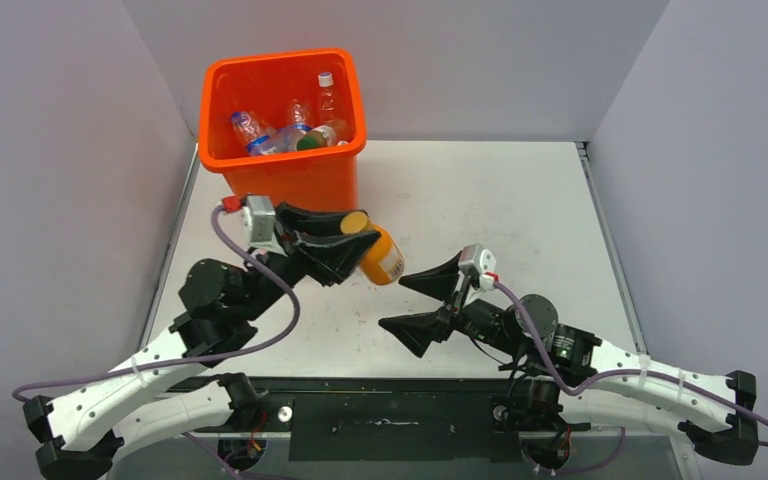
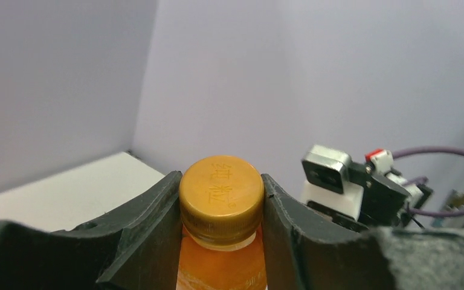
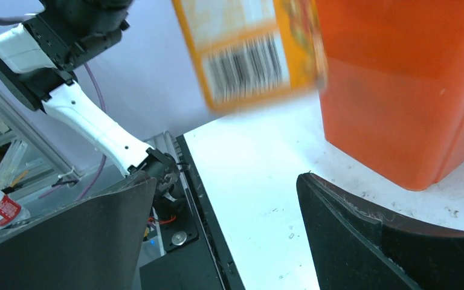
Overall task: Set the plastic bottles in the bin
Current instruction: Place the plastic bottle in the trash bin.
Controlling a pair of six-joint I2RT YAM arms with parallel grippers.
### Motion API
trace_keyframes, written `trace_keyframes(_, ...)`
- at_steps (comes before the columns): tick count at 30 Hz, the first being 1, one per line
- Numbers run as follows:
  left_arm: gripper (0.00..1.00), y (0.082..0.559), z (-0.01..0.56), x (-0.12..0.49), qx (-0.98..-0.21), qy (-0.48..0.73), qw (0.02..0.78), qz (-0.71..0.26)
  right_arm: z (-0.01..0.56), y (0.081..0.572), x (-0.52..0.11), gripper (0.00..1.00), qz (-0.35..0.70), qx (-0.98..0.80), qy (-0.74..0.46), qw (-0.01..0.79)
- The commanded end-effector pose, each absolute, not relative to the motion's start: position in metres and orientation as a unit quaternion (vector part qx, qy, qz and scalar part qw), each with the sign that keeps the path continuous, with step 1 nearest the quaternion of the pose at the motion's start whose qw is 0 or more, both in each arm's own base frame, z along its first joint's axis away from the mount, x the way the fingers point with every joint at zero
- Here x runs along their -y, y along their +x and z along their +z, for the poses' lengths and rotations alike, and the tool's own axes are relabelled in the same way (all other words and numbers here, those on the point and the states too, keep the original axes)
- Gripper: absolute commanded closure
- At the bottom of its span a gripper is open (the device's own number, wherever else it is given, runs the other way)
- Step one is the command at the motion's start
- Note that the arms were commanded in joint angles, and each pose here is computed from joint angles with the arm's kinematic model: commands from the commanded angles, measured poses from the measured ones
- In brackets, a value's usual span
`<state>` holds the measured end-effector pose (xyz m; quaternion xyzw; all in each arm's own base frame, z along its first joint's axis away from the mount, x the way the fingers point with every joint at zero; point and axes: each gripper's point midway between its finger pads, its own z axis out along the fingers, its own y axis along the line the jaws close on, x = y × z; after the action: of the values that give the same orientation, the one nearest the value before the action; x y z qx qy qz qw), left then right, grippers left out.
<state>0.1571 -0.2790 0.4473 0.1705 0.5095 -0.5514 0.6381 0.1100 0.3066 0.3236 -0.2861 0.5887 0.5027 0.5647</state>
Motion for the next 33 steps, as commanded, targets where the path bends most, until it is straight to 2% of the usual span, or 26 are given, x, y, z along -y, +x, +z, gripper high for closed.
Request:
trace_keyframes(1,1.0,0.169,0.539,0.211,-0.465,0.092,0.745,-0.469,0.36,0.105,-0.282,0.1,0.501,-0.584,-0.272,0.578)
trace_keyframes(6,1.0,0.176,0.585,0.182,-0.446,0.055,0.786,-0.424,0.37,0.108,-0.267,0.1,0.488,-0.585,-0.261,0.593)
trace_keyframes(10,1.0,0.195,0.598,0.169,-0.453,0.034,0.818,-0.354,0.37,0.115,-0.255,0.1,0.479,-0.587,-0.234,0.609)
trace_keyframes(14,1.0,0.229,0.605,0.154,-0.47,0.017,0.856,-0.215,0.358,0.132,-0.24,0.1,0.449,-0.61,-0.186,0.626)
trace_keyframes(17,1.0,0.273,0.603,0.152,-0.5,0.027,0.856,-0.126,0.335,0.155,-0.226,0.1,0.392,-0.645,-0.138,0.642)
trace_keyframes(21,1.0,0.344,0.58,0.146,-0.568,0.009,0.812,-0.134,0.303,0.176,-0.212,0.1,0.318,-0.699,-0.091,0.634)
trace_keyframes(25,1.0,0.399,0.561,0.125,-0.597,-0.033,0.795,-0.102,0.292,0.181,-0.207,0.1,0.295,-0.718,-0.076,0.626)
trace_keyframes(28,1.0,0.426,0.548,0.112,-0.616,-0.049,0.781,-0.094,0.289,0.18,-0.203,0.1,0.29,-0.721,-0.074,0.625)
trace_keyframes(33,1.0,0.469,0.522,0.125,-0.636,-0.018,0.761,-0.125,0.282,0.185,-0.197,0.1,0.279,-0.719,-0.06,0.634)
